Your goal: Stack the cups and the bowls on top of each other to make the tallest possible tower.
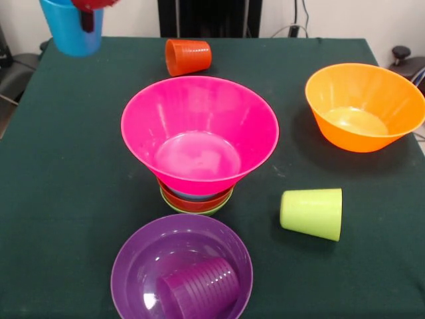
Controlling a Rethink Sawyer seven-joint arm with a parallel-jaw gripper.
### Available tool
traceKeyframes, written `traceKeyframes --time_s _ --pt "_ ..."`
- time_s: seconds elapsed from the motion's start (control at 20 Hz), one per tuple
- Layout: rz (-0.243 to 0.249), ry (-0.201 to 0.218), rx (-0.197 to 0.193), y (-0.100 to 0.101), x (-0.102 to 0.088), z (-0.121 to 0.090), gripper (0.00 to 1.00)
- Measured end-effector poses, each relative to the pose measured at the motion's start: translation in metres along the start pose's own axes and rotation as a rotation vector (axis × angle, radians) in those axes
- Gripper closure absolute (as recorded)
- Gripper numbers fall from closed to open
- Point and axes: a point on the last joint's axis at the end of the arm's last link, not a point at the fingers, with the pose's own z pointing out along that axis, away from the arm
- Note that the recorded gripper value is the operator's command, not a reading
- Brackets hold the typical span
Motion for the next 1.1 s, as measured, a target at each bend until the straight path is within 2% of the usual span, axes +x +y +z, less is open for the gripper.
traceKeyframes --time_s 0.05,0.35,0.55,0.65,1.1 --pt "-0.006 0.006 -0.015 0.016 0.002 -0.003 1.0" --pt "-0.009 0.048 -0.046 0.064 0.011 -0.006 1.0" --pt "0.006 0.073 -0.049 0.082 0.017 -0.004 1.0" --pt "0.032 0.095 -0.044 0.097 0.024 -0.002 1.0" --pt "0.102 0.141 -0.036 0.123 0.045 -0.006 1.0"
